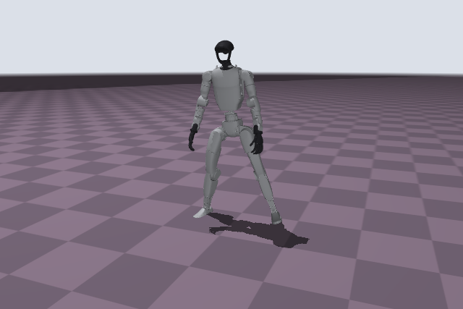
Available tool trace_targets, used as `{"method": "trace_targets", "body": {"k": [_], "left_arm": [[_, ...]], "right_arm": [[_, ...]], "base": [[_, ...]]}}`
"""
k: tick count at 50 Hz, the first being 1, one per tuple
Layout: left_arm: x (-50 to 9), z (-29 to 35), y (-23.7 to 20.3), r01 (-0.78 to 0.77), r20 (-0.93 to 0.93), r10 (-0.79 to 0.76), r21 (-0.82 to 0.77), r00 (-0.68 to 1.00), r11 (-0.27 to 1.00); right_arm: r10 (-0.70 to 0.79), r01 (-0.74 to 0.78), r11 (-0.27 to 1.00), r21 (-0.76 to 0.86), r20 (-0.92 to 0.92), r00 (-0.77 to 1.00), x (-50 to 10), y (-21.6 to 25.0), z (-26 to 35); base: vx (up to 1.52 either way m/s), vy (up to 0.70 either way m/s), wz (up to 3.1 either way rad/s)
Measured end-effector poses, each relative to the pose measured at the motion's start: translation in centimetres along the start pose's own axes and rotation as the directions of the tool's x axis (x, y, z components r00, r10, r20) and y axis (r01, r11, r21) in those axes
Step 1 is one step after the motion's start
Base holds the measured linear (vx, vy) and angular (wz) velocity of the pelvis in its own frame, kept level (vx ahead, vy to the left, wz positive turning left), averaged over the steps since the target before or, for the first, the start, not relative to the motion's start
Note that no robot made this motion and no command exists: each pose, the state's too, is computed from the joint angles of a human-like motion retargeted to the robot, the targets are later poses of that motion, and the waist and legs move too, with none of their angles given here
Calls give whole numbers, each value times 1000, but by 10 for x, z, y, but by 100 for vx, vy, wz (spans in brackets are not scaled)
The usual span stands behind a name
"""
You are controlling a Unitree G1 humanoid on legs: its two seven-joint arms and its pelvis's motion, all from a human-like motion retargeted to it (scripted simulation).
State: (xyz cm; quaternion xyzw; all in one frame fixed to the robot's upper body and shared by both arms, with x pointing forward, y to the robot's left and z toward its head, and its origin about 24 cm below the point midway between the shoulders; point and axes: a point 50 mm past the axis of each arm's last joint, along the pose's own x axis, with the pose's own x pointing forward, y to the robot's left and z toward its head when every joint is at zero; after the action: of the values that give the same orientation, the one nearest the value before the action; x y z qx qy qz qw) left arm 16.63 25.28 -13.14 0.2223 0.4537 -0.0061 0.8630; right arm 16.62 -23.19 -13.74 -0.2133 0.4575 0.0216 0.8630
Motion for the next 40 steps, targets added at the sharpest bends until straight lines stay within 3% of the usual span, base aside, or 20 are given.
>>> {"method": "trace_targets", "body": {"k": [5, 7, 15, 21, 30, 40], "left_arm": [[2, 8, -11, 62, 3, -63, 164, 998, 984], [3, 18, -16, 92, 44, -95, 62, 994, 994], [3, 30, -38, 227, 78, -234, 90, 969, 970], [0, 19, -41, 240, 66, -246, 88, 967, 967], [3, 14, -24, 203, -21, -206, 296, 978, 934], [5, 44, 19, -76, 181, 87, -69, 980, 995]], "right_arm": [[-82, 80, 973, 218, 0, 997, 2, -20, 7], [-103, 113, 973, 203, -59, 993, 1, -25, -1], [-37, 49, 985, 165, -78, 996, -1, -11, -11], [-4, 3, 983, 183, 7, 1000, 2, 8, 8], [-14, 5, 978, 208, 43, 999, 1, 16, 14], [-107, 118, 975, 189, -66, 992, -4, -6, -16]], "base": [[1, -32, 0], [2, -22, -6], [5, -15, -1], [5, -10, -3], [4, -11, 14], [5, -28, 23]]}}
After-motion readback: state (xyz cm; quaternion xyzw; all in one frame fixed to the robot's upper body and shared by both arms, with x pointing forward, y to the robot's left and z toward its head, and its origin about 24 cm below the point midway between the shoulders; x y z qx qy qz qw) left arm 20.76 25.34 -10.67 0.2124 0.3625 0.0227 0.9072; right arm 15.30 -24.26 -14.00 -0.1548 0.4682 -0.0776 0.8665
